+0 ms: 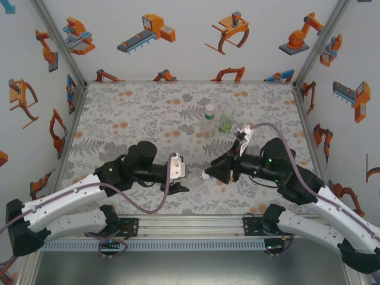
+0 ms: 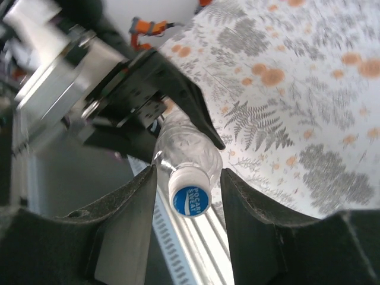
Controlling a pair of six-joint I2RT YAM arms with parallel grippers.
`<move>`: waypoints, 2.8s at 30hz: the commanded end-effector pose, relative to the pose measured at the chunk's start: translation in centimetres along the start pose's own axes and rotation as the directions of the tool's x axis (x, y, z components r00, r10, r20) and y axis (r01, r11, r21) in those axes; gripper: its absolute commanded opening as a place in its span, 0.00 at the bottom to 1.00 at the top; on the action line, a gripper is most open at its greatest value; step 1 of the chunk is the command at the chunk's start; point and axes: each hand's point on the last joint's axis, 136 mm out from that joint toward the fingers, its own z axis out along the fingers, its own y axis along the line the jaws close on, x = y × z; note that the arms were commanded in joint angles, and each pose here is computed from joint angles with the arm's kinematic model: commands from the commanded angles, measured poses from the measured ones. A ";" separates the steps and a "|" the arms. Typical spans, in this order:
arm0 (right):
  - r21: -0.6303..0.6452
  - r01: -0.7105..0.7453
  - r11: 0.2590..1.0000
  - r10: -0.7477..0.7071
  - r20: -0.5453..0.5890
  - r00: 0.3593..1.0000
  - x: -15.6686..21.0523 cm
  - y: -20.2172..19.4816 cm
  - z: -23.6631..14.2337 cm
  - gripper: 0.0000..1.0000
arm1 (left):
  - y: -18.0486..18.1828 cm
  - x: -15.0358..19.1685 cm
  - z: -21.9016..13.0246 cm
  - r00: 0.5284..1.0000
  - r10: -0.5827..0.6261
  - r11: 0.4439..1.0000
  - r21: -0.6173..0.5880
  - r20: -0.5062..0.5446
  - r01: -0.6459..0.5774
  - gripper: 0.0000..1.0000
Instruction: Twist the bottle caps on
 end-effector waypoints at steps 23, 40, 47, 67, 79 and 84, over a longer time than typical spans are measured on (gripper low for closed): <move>-0.297 0.472 0.830 -0.504 -0.037 0.863 5.6 3.2 -1.0 0.31 | -2.6 -1.8 0.5 1.000 -0.029 0.977 0.212 0.009 0.026 0.00; -0.289 0.464 0.837 -0.485 -0.003 0.874 4.9 3.5 -1.2 0.48 | -2.2 -1.5 0.8 0.999 -0.031 0.979 0.200 -0.010 0.032 0.00; -0.274 0.449 0.850 -0.470 -0.012 0.883 5.0 3.1 -0.6 0.43 | -2.2 -1.4 0.8 1.000 -0.030 0.979 0.200 -0.010 0.031 0.00; 0.181 -0.274 0.945 0.275 0.020 0.961 3.7 -5.1 2.0 0.00 | -1.2 0.2 1.1 0.997 -0.029 0.991 0.129 -0.068 0.037 0.00; 0.294 -0.605 0.740 0.581 0.174 0.795 4.7 -8.1 1.2 0.00 | 1.4 0.7 1.1 0.996 -0.018 1.000 -0.026 -0.085 0.015 0.20; 0.344 -0.542 0.767 0.525 0.151 0.838 4.2 -8.4 1.2 0.00 | 2.2 0.8 0.6 0.997 -0.027 0.995 -0.098 -0.070 0.020 0.79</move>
